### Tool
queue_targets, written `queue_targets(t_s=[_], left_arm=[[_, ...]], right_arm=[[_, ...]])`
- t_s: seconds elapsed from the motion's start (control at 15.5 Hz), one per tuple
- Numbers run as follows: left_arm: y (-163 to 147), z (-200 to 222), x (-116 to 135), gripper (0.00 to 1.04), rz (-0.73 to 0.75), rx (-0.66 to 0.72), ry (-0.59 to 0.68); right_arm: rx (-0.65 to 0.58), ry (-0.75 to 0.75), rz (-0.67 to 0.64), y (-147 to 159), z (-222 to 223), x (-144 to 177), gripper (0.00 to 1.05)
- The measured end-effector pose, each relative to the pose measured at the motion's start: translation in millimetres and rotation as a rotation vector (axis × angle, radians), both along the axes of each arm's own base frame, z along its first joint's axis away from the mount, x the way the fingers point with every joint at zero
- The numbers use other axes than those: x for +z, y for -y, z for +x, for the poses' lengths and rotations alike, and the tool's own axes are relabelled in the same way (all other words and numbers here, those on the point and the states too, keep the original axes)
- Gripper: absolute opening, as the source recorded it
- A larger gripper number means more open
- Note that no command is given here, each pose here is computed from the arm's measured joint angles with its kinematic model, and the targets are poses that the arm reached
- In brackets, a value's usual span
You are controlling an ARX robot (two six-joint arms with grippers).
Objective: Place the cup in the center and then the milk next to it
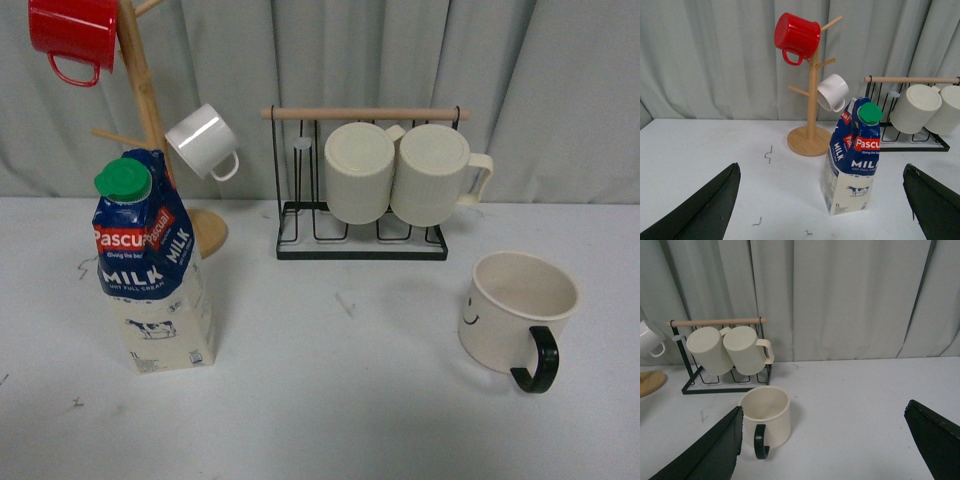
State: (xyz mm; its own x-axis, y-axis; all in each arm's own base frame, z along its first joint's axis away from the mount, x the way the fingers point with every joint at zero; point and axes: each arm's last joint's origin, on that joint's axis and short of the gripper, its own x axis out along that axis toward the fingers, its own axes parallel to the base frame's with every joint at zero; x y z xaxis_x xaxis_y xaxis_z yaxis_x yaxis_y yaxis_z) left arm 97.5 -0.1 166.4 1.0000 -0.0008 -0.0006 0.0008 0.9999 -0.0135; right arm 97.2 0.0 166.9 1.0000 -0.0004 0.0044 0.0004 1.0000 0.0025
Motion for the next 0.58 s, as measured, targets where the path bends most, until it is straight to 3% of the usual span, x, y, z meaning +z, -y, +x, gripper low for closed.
queue_targets(t_s=[0.58], left_arm=[[0.0, 0.0, 0.0, 0.98, 0.000, 0.000, 0.000]], right_arm=[[0.000, 0.000, 0.000, 0.0, 0.0, 0.0, 0.98]])
